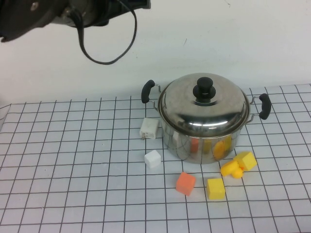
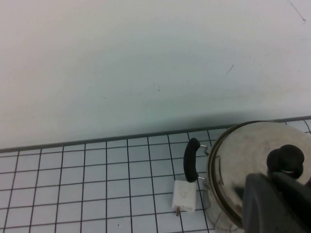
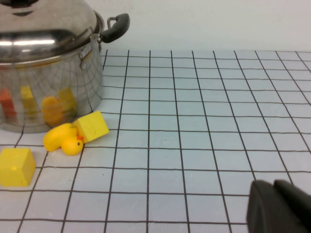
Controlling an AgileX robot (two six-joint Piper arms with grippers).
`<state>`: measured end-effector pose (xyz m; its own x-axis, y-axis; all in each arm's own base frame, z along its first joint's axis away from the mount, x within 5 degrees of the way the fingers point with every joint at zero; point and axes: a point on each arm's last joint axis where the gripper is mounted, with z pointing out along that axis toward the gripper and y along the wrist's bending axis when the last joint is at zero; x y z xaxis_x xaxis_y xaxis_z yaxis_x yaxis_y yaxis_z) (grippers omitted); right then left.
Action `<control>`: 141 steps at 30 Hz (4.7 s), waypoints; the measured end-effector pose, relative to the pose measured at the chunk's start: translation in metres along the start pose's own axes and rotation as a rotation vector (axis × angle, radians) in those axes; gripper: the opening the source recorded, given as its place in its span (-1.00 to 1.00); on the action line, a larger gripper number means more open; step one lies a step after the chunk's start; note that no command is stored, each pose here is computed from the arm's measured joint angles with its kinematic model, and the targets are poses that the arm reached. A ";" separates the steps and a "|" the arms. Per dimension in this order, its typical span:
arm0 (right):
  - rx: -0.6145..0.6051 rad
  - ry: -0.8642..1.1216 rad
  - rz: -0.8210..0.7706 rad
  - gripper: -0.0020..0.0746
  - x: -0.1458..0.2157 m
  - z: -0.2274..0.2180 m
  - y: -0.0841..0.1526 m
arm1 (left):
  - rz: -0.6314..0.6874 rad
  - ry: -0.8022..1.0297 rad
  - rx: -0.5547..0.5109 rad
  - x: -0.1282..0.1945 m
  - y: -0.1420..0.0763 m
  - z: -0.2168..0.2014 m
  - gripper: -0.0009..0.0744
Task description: Cover the pot
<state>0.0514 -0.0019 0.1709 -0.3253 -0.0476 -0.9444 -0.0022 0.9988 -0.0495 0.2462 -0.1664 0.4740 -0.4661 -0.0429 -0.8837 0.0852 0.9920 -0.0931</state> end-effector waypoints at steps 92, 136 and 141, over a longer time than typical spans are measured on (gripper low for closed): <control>0.000 0.000 0.000 -0.92 0.000 0.000 0.000 | -0.281 -0.224 -0.154 0.346 0.181 -0.055 -0.98; 0.000 0.000 0.000 -0.92 0.000 0.000 0.000 | -0.082 -0.200 -0.091 0.346 0.176 -0.054 -0.98; 0.000 0.000 0.000 -0.92 0.000 0.000 0.000 | -0.082 -0.200 -0.091 0.346 0.176 -0.054 -0.98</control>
<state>0.0514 -0.0019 0.1709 -0.3253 -0.0476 -0.9444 -0.0022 0.9988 -0.0495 0.0519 -0.0003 0.1766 -0.2838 -0.1373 -0.9490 -0.0293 0.9905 -0.1346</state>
